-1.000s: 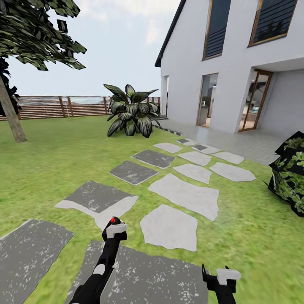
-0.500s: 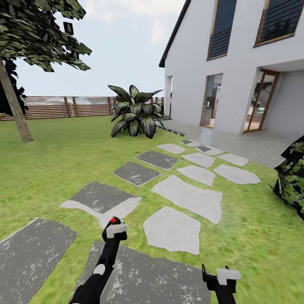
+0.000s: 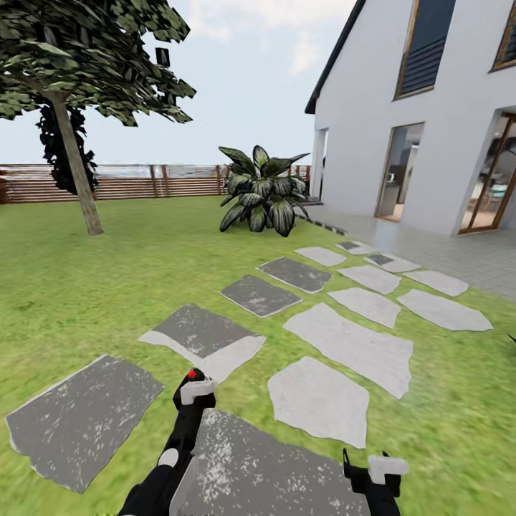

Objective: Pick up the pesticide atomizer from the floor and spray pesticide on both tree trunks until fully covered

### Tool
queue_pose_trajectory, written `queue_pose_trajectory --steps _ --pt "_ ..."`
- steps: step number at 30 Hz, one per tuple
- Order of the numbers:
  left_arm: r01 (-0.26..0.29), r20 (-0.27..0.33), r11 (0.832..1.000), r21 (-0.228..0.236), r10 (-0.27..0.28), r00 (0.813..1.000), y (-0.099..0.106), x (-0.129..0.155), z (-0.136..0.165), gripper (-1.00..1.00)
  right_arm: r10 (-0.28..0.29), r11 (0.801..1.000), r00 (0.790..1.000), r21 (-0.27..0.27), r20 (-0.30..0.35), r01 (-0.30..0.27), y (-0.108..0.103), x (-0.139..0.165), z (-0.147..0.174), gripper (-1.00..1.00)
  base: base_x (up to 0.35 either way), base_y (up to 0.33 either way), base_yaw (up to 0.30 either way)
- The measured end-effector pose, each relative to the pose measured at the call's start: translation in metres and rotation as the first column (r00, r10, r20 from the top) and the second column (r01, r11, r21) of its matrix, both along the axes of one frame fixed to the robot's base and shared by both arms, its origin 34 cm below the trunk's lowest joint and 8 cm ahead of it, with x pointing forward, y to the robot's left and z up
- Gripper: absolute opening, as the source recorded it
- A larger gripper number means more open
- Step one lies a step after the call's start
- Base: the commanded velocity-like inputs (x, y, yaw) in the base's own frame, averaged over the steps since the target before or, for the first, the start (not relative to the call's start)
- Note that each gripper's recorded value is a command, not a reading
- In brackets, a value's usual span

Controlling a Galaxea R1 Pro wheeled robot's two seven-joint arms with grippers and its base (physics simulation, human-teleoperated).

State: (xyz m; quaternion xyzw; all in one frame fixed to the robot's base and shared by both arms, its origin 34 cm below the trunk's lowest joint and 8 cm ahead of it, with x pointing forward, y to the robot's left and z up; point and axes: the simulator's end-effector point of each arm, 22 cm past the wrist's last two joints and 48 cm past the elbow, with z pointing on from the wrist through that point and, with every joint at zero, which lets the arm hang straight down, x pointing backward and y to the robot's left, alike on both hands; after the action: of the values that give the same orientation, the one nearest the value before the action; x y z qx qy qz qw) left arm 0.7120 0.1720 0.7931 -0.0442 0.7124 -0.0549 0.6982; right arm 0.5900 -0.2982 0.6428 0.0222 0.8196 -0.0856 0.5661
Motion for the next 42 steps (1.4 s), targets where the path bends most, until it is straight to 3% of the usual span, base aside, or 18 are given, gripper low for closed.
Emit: queue_pose_trajectory --steps 11,19,26,31,33,34,37,42 --pt "0.000 0.000 1.000 0.000 0.000 1.000 0.000 0.001 0.019 -1.00 0.000 1.000 1.000 0.000 -0.001 0.000 0.000 0.000 0.018 1.00 0.000 0.000 0.092" --pt "-0.001 -0.001 1.000 0.000 0.001 1.000 0.000 0.001 0.031 -1.00 0.051 0.999 0.999 -0.009 -0.002 -0.051 0.016 0.002 0.031 1.00 0.000 0.000 0.246" --pt "-0.006 -0.005 1.000 0.000 0.006 1.000 0.003 0.001 0.041 -1.00 0.056 0.998 0.998 -0.010 -0.002 -0.056 0.018 0.002 0.042 1.00 0.000 0.000 0.277" --pt "0.001 -0.078 1.000 0.021 0.000 0.997 0.011 -0.011 0.015 -1.00 0.057 0.998 0.998 -0.010 -0.002 -0.057 0.018 0.002 0.050 1.00 0.000 0.000 0.268" --pt "-0.001 -0.090 1.000 0.031 0.004 0.996 0.018 -0.013 0.013 -1.00 0.057 0.998 0.998 -0.010 -0.002 -0.057 0.018 0.002 0.053 1.00 0.000 0.000 0.247" --pt "-0.015 -0.097 0.999 0.050 0.020 0.995 0.035 -0.013 0.010 -1.00 0.057 0.998 0.998 -0.010 -0.002 -0.057 0.018 0.002 0.055 1.00 0.000 0.000 0.235" --pt "-0.021 -0.101 0.997 0.078 0.029 0.994 0.052 -0.014 0.012 -1.00 0.057 0.998 0.998 -0.011 -0.002 -0.057 0.018 0.002 0.059 1.00 0.000 0.000 0.215" --pt "-0.022 -0.157 0.994 0.107 0.039 0.987 0.070 -0.016 0.006 -1.00 0.057 0.998 0.998 -0.012 -0.003 -0.057 0.017 0.001 0.067 1.00 0.000 0.000 0.105"
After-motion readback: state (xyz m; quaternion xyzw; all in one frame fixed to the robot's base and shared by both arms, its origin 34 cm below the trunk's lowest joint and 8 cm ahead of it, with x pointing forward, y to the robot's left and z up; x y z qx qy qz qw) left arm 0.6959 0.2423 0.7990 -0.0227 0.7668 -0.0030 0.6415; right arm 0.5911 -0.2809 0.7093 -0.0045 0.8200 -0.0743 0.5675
